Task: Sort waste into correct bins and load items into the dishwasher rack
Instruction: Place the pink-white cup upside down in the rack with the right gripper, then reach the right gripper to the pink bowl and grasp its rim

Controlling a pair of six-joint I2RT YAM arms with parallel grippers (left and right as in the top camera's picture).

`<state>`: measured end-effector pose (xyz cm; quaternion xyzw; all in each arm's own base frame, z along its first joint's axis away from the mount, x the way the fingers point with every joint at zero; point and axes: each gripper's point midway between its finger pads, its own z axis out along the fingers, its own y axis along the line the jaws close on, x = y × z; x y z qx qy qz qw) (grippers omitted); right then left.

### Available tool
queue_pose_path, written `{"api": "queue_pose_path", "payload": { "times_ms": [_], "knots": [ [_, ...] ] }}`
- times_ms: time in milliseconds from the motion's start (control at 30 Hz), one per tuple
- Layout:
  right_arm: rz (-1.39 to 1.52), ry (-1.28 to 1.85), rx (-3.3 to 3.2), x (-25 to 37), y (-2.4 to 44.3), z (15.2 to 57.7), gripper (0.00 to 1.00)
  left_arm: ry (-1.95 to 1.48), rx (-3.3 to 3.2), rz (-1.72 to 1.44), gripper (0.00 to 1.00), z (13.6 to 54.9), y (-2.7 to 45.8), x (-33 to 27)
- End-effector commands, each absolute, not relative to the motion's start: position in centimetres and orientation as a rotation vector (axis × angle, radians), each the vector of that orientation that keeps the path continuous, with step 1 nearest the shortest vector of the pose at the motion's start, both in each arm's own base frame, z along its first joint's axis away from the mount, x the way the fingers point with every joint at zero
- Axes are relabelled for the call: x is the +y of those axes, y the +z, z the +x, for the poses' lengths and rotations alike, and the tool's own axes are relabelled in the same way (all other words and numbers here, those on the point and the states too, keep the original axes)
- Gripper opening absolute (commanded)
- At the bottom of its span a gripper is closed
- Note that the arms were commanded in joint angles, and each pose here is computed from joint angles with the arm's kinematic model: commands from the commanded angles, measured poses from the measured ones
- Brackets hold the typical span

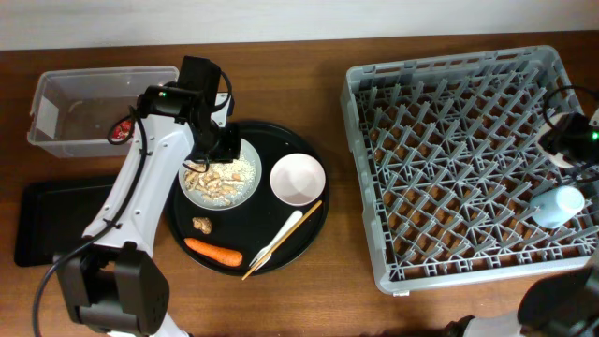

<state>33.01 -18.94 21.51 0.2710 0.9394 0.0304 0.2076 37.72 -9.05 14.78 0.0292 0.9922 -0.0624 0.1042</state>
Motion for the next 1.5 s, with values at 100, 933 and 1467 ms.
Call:
{"api": "queue_pose_path", "payload": {
  "times_ms": [100, 933, 1467],
  "knots": [
    [0.901, -0.008, 2.652, -22.5, 17.6, 34.0, 0.35, -0.167, 2.918, 0.077, 0.22, 37.9, 15.0, -8.9],
    [0.952, 0.072, 2.734, -22.9, 12.2, 35.4, 0.93, -0.167, 2.919, 0.077, 0.22, 37.9, 15.0, -8.9],
    [0.173, 0.398, 2.629, -5.3, 24.0, 37.4, 0.94, -0.153, 2.968, 0.071, 0.34, 36.8, 14.7, -8.5]
  ]
}}
